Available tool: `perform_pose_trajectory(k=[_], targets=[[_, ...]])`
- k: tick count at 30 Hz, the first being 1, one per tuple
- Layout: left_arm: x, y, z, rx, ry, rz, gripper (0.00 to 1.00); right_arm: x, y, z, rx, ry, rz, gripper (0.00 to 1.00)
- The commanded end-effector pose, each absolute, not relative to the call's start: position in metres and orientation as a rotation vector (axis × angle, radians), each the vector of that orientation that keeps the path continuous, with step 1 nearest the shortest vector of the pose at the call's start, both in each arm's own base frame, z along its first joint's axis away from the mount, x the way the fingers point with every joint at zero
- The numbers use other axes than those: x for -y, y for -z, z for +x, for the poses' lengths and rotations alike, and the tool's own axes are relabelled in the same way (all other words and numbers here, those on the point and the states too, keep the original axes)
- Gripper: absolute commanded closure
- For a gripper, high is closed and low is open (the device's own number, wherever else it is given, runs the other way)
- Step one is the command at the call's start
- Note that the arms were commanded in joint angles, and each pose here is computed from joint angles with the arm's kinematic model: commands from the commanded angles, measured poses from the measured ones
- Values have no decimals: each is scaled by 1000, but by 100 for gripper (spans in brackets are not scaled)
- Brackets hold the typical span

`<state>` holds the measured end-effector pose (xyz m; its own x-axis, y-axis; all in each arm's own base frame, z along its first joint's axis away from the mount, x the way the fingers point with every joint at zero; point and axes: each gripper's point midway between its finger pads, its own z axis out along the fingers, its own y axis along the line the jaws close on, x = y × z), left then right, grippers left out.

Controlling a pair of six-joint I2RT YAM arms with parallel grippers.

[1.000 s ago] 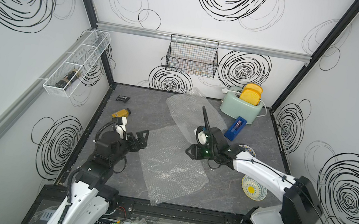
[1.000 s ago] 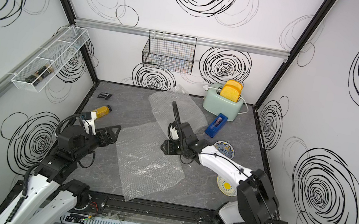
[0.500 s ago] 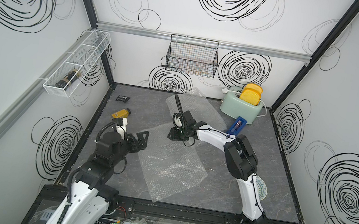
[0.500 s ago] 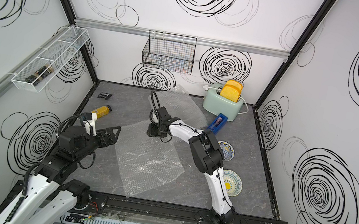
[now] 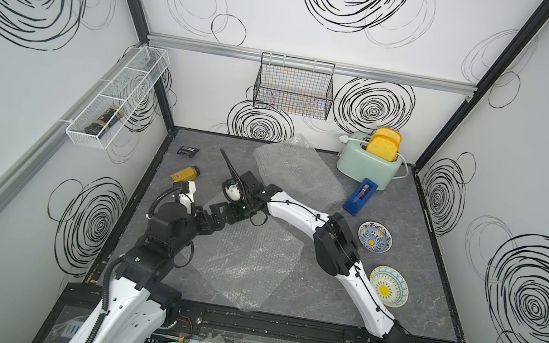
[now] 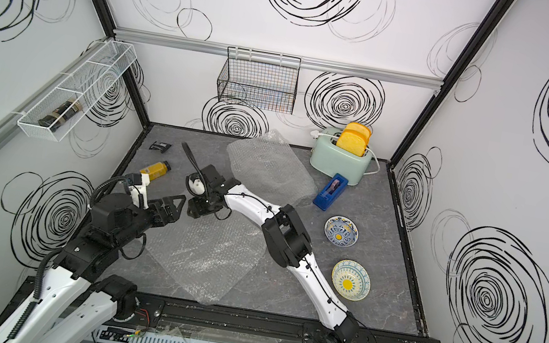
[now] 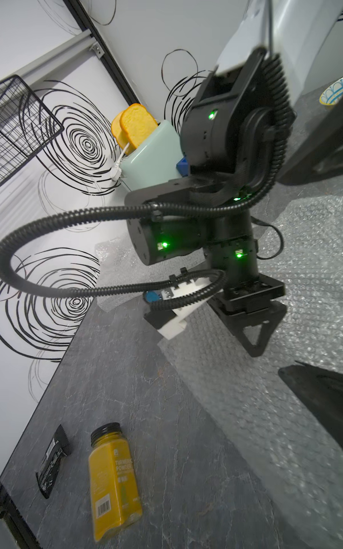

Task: Wrap bowls in bubble wrap
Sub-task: Adjust the bubble wrap at the center of the board.

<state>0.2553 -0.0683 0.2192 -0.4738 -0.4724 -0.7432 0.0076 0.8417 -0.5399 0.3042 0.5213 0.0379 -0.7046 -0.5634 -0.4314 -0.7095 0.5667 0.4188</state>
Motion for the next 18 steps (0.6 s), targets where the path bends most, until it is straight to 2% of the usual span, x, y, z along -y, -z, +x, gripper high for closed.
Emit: perform_pose_trajectory(k=[1, 4, 7, 14, 18], targets=[[66, -237, 257, -1941, 587, -337, 4, -485, -82, 304, -2516, -866, -1025, 39], [65, -239, 256, -1929, 588, -338, 3, -461, -102, 280, -2495, -971, -969, 38], [67, -239, 256, -1930, 594, -335, 3, -433, -100, 244, -2522, -1053, -926, 38], [69, -237, 257, -1941, 602, -327, 4, -362, -48, 156, -2746, -980, -837, 44], [68, -239, 256, -1935, 604, -328, 4, -331, -25, 143, -2810, -917, -762, 47]])
